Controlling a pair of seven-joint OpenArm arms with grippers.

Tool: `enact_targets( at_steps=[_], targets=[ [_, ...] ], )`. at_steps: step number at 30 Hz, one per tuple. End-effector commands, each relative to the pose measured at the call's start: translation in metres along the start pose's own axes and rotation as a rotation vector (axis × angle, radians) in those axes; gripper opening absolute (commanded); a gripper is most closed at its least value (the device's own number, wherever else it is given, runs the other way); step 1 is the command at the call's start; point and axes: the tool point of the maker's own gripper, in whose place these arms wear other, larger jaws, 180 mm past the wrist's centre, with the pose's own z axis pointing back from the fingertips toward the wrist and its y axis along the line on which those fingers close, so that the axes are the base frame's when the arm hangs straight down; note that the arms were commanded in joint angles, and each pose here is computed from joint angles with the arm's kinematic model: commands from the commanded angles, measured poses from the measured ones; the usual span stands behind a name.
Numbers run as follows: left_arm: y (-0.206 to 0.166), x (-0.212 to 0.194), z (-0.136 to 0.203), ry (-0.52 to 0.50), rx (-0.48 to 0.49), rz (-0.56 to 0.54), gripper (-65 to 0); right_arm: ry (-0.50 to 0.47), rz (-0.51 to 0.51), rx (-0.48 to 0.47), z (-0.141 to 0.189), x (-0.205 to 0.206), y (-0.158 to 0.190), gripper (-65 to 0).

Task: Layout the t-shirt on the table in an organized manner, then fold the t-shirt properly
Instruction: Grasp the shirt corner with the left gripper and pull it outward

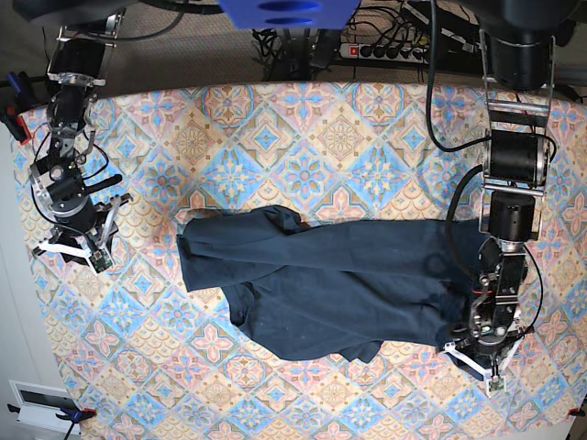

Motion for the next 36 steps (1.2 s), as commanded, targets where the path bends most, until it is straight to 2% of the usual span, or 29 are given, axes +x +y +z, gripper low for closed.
enact_targets(
  at_steps=[1, 4, 7, 10, 16, 23, 26, 29, 36],
  targets=[
    [0.026, 0.031, 0.003, -0.092, 0.09, -0.013, -27.8, -0.003, 0.017, -0.015, 0.005, 0.0, -0.005, -47.3],
    [0.051, 0.018, 0.006, -0.113, 0.222, -0.044, -17.7, 0.019, 0.02, 0.007, 0.006, -0.011, 0.004, -47.3],
    [0.078, 0.011, 0.012, -0.125, 0.261, -0.048, -16.2, 0.02, 0.02, 0.008, 0.006, -0.012, 0.005, -47.3],
    [0.095, -0.02, 0.033, -0.116, 0.242, 0.005, -16.1, 0.02, 0.021, 0.008, 0.006, -0.012, 0.005, -47.3],
    [0.12, -0.082, 0.102, -0.034, 0.18, 0.166, -15.5, 0.017, 0.024, 0.013, 0.006, -0.011, 0.007, -47.3],
    [0.141, -0.161, 0.147, 0.09, 0.184, 0.195, -15.4, -0.007, 0.06, 0.072, 0.001, 0.001, 0.03, -47.3],
    [0.139, -0.185, 0.147, 0.146, 0.186, 0.236, -15.4, -0.012, 0.071, 0.088, 0.0, 0.004, 0.036, -47.3],
    [0.153, -0.201, 0.142, 0.183, 0.233, 0.286, -15.4, -0.016, 0.057, 0.095, -0.001, 0.005, 0.041, -47.3],
    [0.132, -0.197, 0.113, 0.202, 0.226, 0.387, -15.4, -0.017, 0.046, 0.093, -0.001, 0.005, 0.041, -47.3]
  ],
)
